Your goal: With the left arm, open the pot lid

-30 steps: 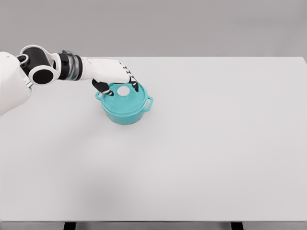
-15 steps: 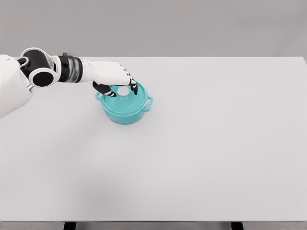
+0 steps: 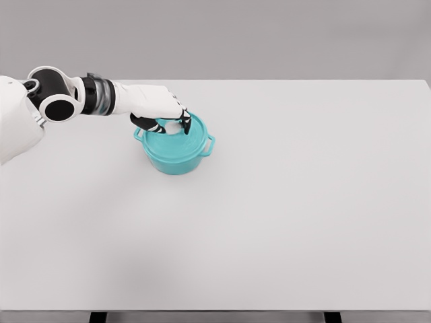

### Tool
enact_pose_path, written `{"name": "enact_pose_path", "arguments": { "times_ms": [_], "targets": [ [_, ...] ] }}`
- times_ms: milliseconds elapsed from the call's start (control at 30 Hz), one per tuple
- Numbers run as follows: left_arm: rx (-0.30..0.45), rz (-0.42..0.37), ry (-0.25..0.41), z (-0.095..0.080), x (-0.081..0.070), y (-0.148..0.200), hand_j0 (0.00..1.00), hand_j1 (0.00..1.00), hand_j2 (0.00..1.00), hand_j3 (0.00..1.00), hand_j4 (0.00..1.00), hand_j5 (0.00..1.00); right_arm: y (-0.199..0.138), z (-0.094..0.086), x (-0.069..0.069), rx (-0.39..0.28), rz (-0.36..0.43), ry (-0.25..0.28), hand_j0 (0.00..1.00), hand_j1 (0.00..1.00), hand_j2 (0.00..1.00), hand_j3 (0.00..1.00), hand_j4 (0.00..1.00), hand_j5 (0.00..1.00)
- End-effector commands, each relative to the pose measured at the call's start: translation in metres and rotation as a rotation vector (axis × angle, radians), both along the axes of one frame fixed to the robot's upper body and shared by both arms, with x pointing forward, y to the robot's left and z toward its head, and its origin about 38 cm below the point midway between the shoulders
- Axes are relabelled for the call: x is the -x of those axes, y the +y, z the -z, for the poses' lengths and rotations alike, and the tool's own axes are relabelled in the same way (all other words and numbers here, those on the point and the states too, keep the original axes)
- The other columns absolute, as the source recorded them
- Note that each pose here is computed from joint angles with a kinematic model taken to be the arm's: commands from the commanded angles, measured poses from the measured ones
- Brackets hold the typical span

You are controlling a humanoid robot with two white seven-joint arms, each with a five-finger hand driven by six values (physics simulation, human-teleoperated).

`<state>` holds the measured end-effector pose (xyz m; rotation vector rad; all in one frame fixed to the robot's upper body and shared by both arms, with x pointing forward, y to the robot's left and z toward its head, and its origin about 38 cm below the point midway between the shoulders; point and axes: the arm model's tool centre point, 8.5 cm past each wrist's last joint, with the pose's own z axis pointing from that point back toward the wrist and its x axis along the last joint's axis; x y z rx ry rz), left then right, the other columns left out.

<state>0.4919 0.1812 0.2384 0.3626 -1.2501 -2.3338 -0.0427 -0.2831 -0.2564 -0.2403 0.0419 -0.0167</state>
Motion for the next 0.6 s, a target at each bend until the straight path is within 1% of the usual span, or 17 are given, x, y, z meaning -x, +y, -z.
{"name": "enact_pose_path", "arguments": {
  "times_ms": [0,300,367,567],
  "targets": [
    [0.003,-0.004,0.001,-0.0006,-0.0004,0.0009,0.58,0.58,0.58,0.58,0.58,0.58,0.0000,0.0000,0.0001,0.000,0.000,0.000,1.00,1.00,1.00,1.00,1.00,1.00],
    [0.008,-0.005,-0.004,-0.0027,-0.0007,0.0009,0.55,0.55,0.55,0.55,0.55,0.55,0.0000,0.0000,0.0001,0.000,0.000,0.000,1.00,1.00,1.00,1.00,1.00,1.00],
    [0.007,-0.007,-0.003,-0.0026,-0.0010,0.0021,0.52,0.52,0.52,0.52,0.52,0.52,0.0000,0.0000,0.0001,0.000,0.000,0.000,1.00,1.00,1.00,1.00,1.00,1.00],
    [0.008,-0.007,-0.004,-0.0034,-0.0012,0.0019,0.51,0.51,0.51,0.51,0.51,0.51,0.0000,0.0000,0.0001,0.000,0.000,0.000,1.00,1.00,1.00,1.00,1.00,1.00]
  ]
}}
